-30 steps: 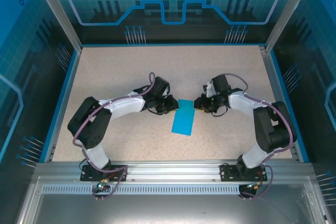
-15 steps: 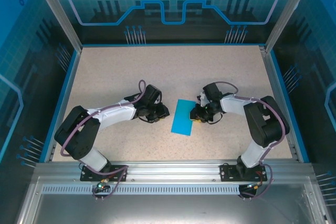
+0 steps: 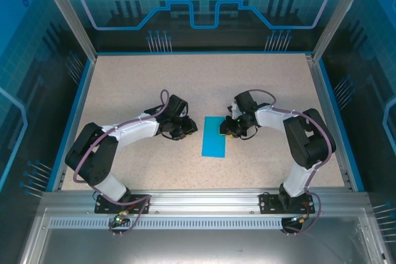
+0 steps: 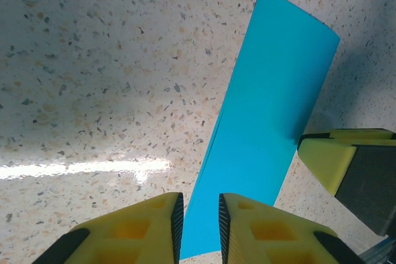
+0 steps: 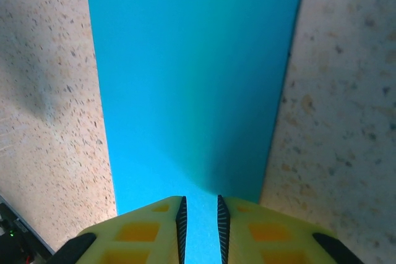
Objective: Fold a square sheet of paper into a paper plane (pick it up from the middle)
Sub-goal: Rotate the paper at the center of the table.
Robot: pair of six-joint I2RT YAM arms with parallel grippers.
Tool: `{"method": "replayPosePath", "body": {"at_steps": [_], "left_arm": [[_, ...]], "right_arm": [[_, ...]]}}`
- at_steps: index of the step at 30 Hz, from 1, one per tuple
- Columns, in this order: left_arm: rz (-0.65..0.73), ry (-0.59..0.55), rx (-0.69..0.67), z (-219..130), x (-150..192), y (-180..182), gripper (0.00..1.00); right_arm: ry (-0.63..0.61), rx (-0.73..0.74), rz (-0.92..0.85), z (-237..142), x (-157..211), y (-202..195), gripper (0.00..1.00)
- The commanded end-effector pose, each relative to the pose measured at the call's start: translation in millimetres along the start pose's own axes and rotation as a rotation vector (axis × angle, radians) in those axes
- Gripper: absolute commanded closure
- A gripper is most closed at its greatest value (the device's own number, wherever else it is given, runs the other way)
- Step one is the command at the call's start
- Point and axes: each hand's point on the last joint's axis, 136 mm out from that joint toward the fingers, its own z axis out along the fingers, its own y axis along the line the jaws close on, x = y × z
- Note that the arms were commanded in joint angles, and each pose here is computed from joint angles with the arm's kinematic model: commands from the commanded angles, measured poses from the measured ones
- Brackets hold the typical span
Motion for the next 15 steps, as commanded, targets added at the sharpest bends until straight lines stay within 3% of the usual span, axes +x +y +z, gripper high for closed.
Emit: {"method": "replayPosePath", "body": {"at_steps": [1, 6, 15], "left_arm": [[-0.003, 0.034, 0.043, 3.4, 3.8, -6.1, 0.73], [-0.023, 0.095, 0.095, 12.1, 13.9, -9.4, 0.69], [-0.041, 0.148, 0.114, 22.2, 20.1, -11.1, 0.67]], "right_arm": [[-0.002, 0.023, -0.026, -16.1, 14.8, 4.6, 0.76], [0.046, -0.030, -0.068, -15.3, 37.4, 19.8, 0.75], [0.084, -0.010, -0.002, 3.9, 57.4, -2.6, 0.71]]}}
